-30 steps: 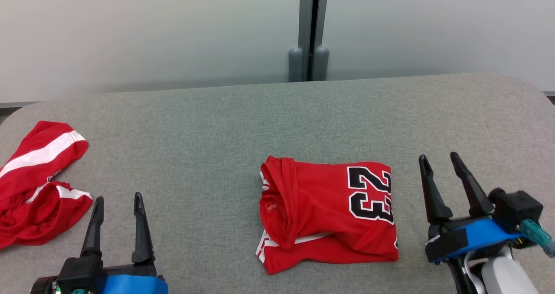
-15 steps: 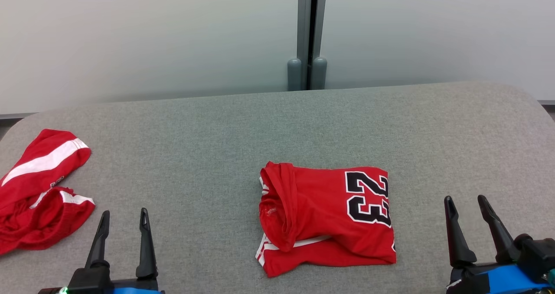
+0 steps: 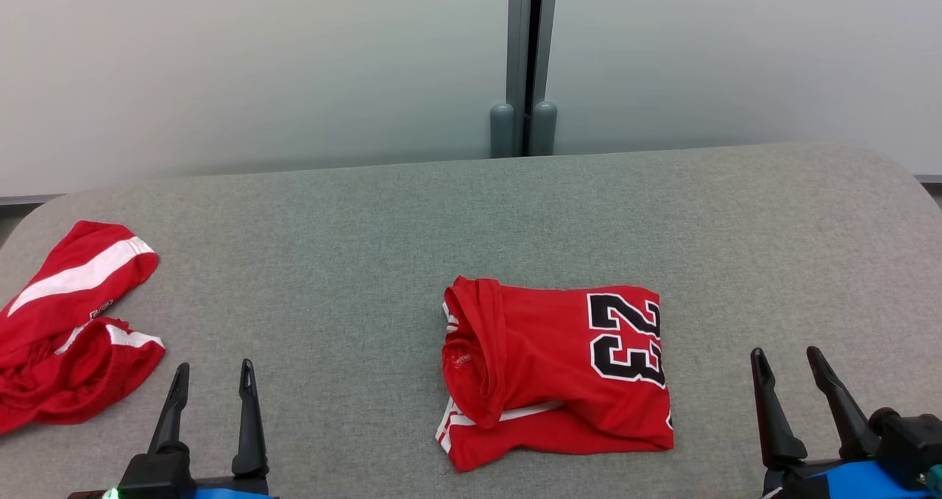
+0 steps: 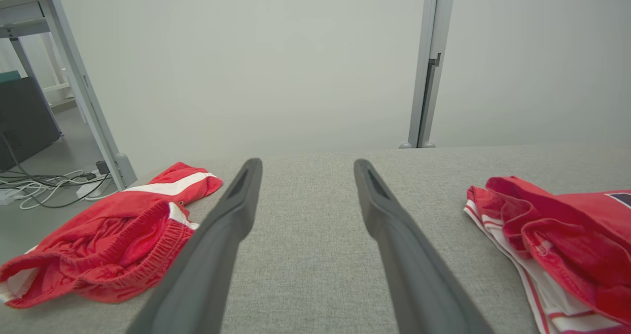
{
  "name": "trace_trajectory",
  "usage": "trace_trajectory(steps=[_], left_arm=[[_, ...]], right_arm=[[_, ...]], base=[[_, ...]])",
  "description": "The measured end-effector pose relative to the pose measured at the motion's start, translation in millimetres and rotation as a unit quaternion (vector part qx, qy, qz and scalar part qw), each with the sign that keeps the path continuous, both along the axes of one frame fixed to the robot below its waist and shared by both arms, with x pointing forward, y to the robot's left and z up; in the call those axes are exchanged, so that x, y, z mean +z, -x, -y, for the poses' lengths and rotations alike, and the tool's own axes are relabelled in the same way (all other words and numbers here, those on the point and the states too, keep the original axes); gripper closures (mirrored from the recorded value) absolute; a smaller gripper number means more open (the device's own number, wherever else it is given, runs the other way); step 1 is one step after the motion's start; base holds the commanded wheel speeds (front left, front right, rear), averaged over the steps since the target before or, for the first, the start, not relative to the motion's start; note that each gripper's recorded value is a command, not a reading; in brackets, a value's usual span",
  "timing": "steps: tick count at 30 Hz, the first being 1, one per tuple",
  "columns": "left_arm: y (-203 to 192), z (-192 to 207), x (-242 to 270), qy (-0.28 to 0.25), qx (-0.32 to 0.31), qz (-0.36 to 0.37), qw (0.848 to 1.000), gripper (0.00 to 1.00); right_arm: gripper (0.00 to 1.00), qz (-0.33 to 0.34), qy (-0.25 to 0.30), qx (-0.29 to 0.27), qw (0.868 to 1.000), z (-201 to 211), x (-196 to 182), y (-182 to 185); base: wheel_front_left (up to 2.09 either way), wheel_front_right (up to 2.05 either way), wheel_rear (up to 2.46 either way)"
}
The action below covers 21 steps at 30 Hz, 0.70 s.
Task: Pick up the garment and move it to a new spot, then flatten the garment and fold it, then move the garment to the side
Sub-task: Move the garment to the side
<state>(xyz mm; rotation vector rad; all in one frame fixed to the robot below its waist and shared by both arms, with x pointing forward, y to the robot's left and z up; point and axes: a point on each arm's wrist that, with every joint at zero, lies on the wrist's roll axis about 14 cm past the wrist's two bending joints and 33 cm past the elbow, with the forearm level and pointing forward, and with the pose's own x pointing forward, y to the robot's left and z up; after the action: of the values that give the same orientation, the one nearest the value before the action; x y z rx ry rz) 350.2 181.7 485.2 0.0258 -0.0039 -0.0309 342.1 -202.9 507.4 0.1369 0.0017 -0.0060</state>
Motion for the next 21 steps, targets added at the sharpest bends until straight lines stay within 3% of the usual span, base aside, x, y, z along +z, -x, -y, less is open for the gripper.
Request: trace_trajectory(steps=[15,21], left_arm=[[-1,-2,-2,0.001,0.006,-0.004,1.000,0.00],[-5,-2,-5,0.003,0.007,-0.009,1.000,0.00]], right_arm=[[0.00,-0.015,0.008,0.010,1.000,-6,-6,-4],[0.00,-0.005,0.037,0.051,0.998,-31,14,-42]], base=[[0.00,0.00,0.00],[0.00,0.00,0.00]])
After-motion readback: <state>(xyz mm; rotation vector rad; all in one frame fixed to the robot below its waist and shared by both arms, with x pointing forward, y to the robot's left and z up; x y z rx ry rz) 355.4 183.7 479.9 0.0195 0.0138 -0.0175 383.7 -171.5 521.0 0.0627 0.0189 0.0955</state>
